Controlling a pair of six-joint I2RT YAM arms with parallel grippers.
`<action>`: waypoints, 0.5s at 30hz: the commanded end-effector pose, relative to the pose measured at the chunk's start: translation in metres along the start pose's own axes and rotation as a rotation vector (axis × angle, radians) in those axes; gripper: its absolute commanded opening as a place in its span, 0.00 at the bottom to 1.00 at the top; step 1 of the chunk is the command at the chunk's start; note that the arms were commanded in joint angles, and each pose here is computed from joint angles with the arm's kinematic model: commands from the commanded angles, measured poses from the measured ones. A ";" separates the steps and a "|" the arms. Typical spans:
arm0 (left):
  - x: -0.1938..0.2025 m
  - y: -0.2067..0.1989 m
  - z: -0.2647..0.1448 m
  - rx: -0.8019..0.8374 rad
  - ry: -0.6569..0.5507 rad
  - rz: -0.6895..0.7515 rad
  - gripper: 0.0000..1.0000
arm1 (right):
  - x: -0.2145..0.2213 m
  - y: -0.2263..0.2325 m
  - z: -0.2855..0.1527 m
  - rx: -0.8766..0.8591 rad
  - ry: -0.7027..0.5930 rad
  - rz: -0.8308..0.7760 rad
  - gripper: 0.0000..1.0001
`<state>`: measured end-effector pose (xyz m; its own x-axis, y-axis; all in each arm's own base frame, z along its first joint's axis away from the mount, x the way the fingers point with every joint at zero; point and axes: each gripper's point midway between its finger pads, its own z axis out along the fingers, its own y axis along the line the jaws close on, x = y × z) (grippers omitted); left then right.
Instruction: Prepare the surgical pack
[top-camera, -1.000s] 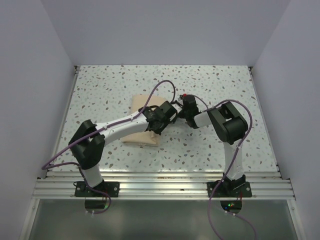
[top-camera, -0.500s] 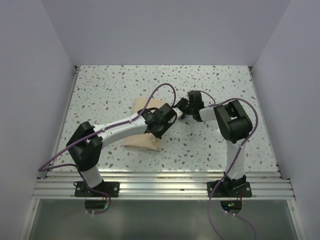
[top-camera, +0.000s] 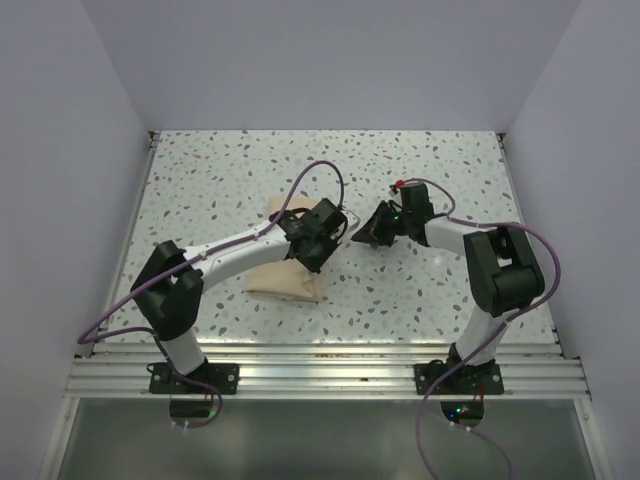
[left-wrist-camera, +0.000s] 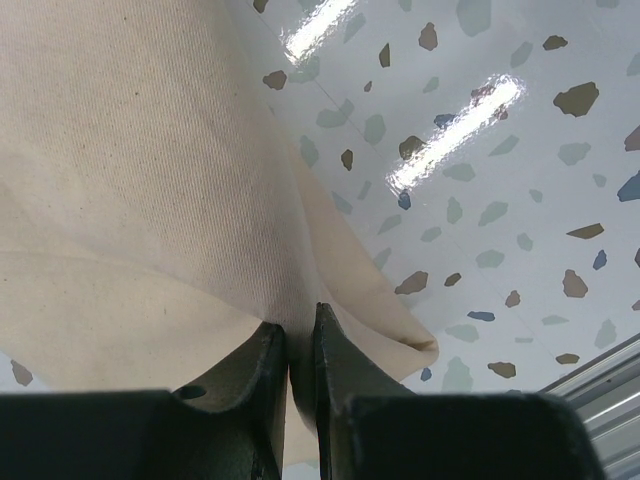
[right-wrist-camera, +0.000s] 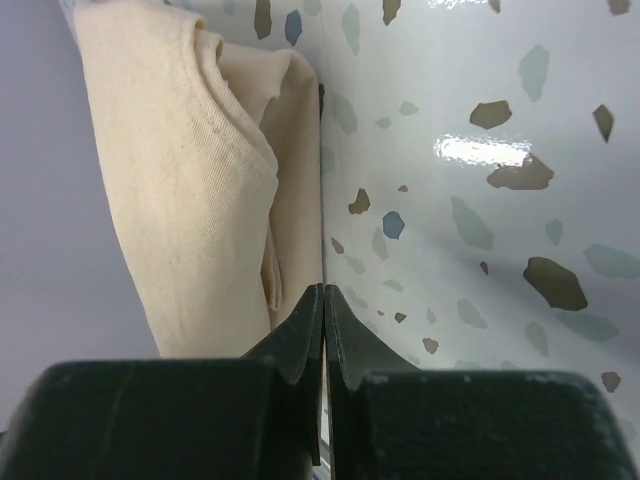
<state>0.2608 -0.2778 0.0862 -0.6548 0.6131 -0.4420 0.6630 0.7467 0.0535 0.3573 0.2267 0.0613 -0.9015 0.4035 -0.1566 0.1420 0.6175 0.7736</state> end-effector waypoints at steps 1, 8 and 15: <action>-0.023 -0.002 -0.021 0.037 -0.066 -0.008 0.00 | 0.005 0.026 0.001 -0.093 0.051 -0.064 0.00; -0.034 -0.004 -0.026 0.051 -0.086 -0.001 0.00 | 0.038 0.077 0.041 -0.202 0.132 -0.091 0.00; -0.046 -0.011 -0.026 0.078 -0.104 -0.009 0.00 | 0.098 0.109 0.100 -0.286 0.235 -0.012 0.00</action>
<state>0.2670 -0.2766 0.1050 -0.6654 0.6018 -0.4417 0.6526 0.7562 0.0472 0.3195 0.3677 0.0530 -0.9760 0.2069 -0.0677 0.0452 0.4966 0.8668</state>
